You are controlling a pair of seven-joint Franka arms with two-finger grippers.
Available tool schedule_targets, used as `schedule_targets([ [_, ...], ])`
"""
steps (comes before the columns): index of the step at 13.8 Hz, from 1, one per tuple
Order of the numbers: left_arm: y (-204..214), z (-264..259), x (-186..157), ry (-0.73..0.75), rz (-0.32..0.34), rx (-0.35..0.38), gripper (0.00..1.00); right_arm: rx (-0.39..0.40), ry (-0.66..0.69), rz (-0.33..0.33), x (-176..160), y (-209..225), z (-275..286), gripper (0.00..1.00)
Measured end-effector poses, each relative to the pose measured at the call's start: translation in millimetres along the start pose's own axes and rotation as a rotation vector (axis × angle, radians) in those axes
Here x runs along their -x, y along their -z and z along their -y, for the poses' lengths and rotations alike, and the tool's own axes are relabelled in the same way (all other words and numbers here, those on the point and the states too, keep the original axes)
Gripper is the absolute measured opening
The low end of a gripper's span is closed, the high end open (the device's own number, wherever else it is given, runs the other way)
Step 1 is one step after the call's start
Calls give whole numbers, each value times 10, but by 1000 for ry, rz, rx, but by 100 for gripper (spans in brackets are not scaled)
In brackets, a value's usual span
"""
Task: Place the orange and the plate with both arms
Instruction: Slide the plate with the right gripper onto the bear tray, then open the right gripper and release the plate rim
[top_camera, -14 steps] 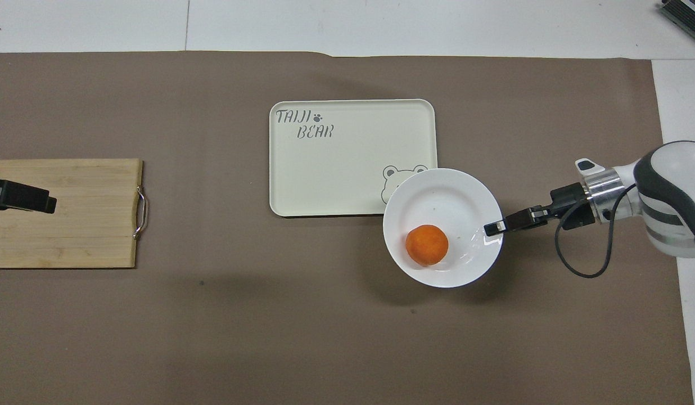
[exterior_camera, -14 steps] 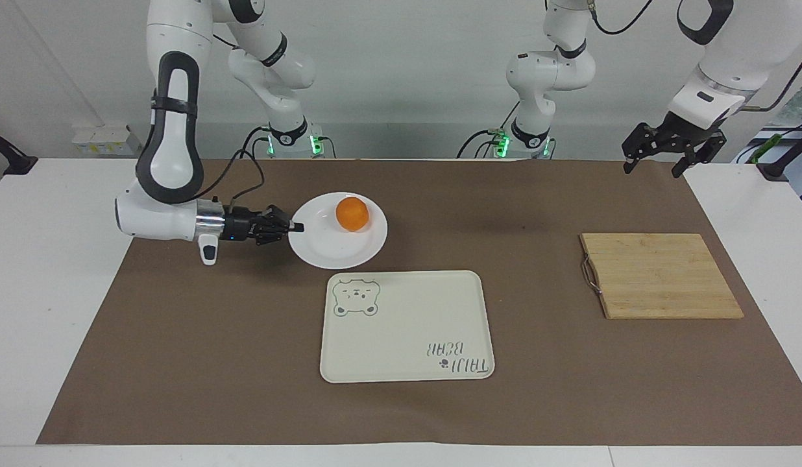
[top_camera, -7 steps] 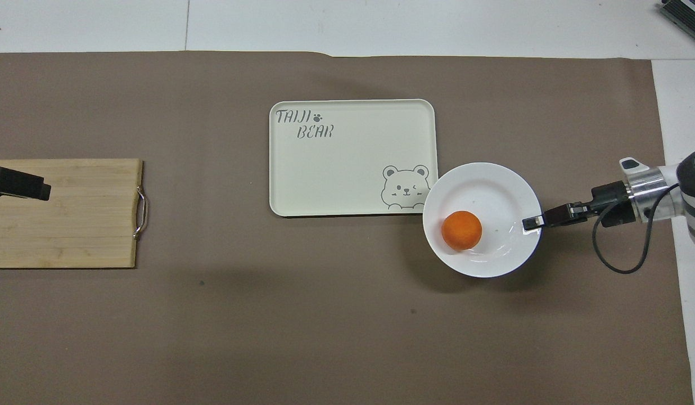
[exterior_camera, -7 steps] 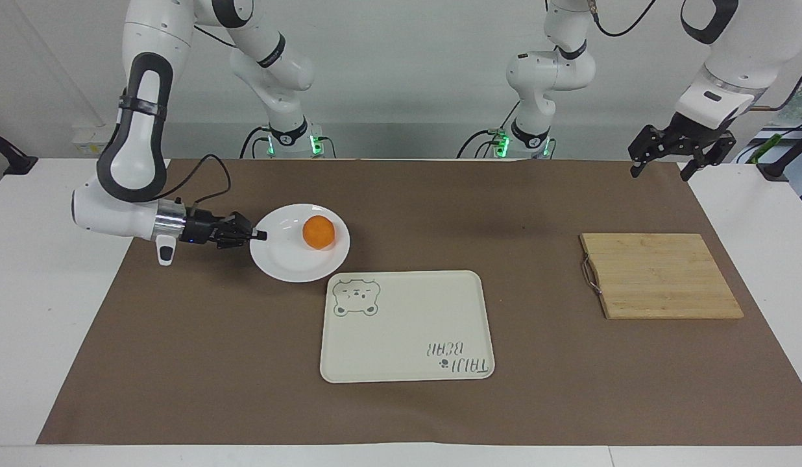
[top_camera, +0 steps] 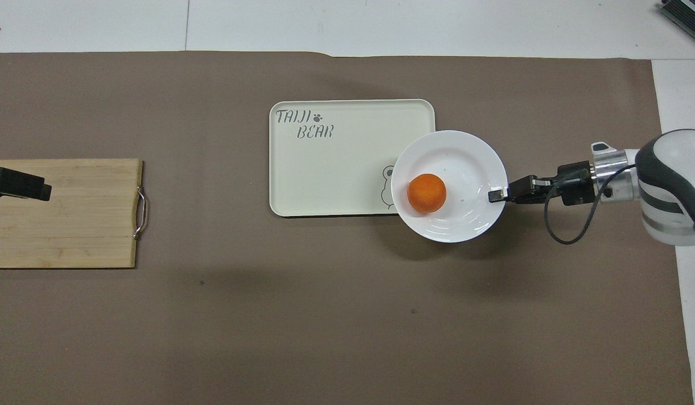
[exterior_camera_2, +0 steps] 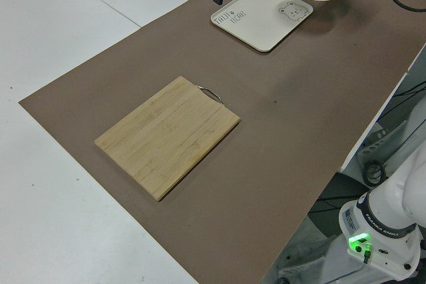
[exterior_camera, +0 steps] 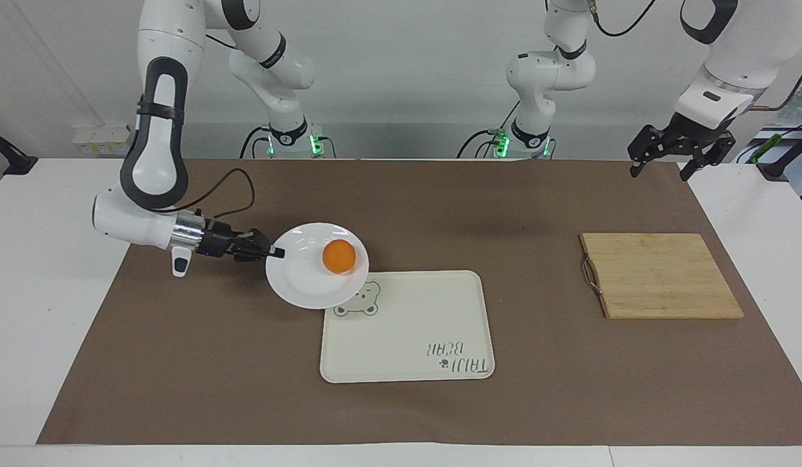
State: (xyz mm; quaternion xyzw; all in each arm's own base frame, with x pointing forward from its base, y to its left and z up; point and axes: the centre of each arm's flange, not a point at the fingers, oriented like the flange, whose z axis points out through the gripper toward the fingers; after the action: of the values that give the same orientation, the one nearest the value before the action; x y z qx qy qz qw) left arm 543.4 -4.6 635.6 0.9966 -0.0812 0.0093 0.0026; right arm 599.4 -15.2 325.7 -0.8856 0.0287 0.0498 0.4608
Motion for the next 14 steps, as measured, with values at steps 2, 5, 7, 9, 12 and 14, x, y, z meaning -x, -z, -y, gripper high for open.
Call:
schedule_targets([
  [2,0,0,0,0,0,0,100,7,-22,-4,-129,-216,230,5],
  [5,0,0,0,0,0,0,100,13,-62,-42,-257,-501,435,5],
  [7,0,0,0,0,0,0,100,-2,-83,-54,-323,-763,520,5],
  [9,0,0,0,0,1,0,100,-7,-84,-72,-475,-971,517,5],
  [12,-1,0,1,0,1,0,100,-28,-105,-101,-653,-1348,483,5],
  [14,-1,0,1,0,1,0,100,-17,-104,-103,-700,-1633,492,5],
])
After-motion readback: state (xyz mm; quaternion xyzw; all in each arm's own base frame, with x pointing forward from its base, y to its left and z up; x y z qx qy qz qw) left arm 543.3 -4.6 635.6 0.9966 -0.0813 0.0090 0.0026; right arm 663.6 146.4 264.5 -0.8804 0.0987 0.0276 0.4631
